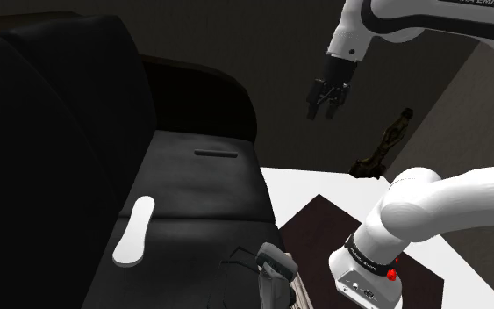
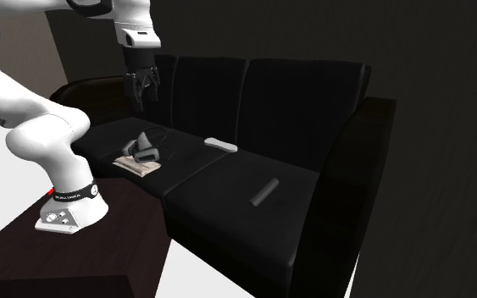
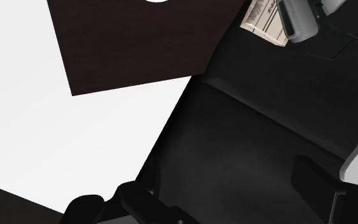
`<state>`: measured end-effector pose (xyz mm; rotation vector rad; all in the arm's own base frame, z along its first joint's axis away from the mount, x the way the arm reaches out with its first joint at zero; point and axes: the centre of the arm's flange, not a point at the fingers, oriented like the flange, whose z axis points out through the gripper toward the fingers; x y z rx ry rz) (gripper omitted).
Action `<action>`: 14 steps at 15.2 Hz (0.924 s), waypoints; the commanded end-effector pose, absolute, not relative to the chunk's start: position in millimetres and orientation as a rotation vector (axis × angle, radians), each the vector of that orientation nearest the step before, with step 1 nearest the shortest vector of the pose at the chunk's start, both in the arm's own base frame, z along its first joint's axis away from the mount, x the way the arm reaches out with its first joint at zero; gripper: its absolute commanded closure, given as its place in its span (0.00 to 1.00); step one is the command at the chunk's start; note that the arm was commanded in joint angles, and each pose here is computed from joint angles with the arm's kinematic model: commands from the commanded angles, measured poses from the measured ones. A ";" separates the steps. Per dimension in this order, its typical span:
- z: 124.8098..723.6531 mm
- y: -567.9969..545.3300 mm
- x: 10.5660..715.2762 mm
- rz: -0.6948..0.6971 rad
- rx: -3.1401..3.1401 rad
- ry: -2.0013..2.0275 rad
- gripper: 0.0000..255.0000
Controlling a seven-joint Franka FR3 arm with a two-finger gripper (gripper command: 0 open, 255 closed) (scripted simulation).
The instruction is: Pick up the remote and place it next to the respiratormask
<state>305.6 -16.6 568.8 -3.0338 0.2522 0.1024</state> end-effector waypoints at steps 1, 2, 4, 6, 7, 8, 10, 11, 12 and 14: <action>568.8 -16.6 305.6 0.102 -3.034 0.252 0.00; 560.5 -21.1 314.9 0.103 -3.037 0.211 0.00; 543.9 -29.4 334.0 0.103 -3.042 0.129 0.00; 527.3 -36.5 353.5 0.103 -3.046 0.047 0.00; 519.0 -39.7 363.4 0.103 -3.046 0.006 0.00; 510.7 -42.7 373.4 0.104 -3.047 -0.035 0.00; 494.2 -47.7 393.6 0.104 -3.045 -0.117 0.00; 485.9 -49.8 403.8 0.104 -3.044 -0.158 0.00; 477.7 -51.6 414.1 0.104 -3.042 -0.199 0.00; 461.3 -54.3 434.8 0.104 -3.037 -0.281 0.00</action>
